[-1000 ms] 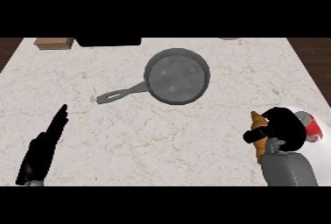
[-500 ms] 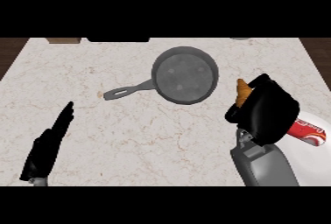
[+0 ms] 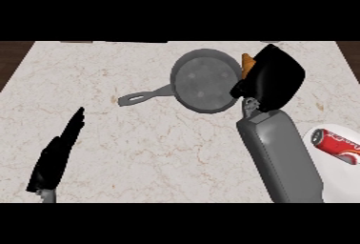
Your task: Pick the croissant from the plate and place it in the pan
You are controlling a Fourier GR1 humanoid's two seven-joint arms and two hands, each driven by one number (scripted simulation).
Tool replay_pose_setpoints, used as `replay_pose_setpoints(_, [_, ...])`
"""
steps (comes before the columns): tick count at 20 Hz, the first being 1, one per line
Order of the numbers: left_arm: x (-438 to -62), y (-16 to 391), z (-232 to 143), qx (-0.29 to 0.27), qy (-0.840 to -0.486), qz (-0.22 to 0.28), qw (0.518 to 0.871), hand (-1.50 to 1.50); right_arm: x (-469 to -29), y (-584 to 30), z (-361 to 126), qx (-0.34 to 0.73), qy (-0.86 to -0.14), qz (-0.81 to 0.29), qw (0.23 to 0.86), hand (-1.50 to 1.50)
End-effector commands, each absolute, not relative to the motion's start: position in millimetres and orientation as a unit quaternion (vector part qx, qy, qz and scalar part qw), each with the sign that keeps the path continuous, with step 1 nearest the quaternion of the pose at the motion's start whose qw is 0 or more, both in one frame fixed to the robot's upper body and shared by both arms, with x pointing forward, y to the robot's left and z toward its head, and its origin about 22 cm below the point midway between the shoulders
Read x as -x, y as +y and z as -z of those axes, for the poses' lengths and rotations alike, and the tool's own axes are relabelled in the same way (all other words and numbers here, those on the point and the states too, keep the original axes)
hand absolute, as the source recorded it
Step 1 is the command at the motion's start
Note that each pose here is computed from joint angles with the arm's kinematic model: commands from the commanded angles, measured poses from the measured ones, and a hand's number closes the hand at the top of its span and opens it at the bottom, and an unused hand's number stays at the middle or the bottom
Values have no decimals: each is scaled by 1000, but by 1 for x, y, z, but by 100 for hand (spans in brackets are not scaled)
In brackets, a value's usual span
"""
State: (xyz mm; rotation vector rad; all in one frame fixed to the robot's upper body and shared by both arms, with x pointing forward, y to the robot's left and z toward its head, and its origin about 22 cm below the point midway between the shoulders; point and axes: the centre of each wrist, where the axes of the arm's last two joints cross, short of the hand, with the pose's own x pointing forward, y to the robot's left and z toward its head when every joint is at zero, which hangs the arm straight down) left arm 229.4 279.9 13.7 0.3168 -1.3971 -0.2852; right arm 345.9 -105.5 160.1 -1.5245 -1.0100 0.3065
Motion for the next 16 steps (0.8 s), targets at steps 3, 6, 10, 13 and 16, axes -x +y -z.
replay_pose_setpoints(3, [-229,281,-10,-140,-643,130,742,0,-391,-121,-150,608,-417,-29,675,150])
replay_pose_setpoints(6, [-237,268,-12,-139,-643,137,741,0,-409,-120,-134,601,-404,-40,688,150])
replay_pose_setpoints(10, [-232,273,-6,-134,-639,144,743,0,-426,-133,-103,582,-378,-71,717,150])
replay_pose_setpoints(13, [-247,269,-18,-138,-654,145,730,0,-439,-127,-100,570,-367,-101,728,150])
replay_pose_setpoints(16, [-245,272,-22,-125,-650,146,735,0,-437,-146,-87,492,-385,-29,780,150])
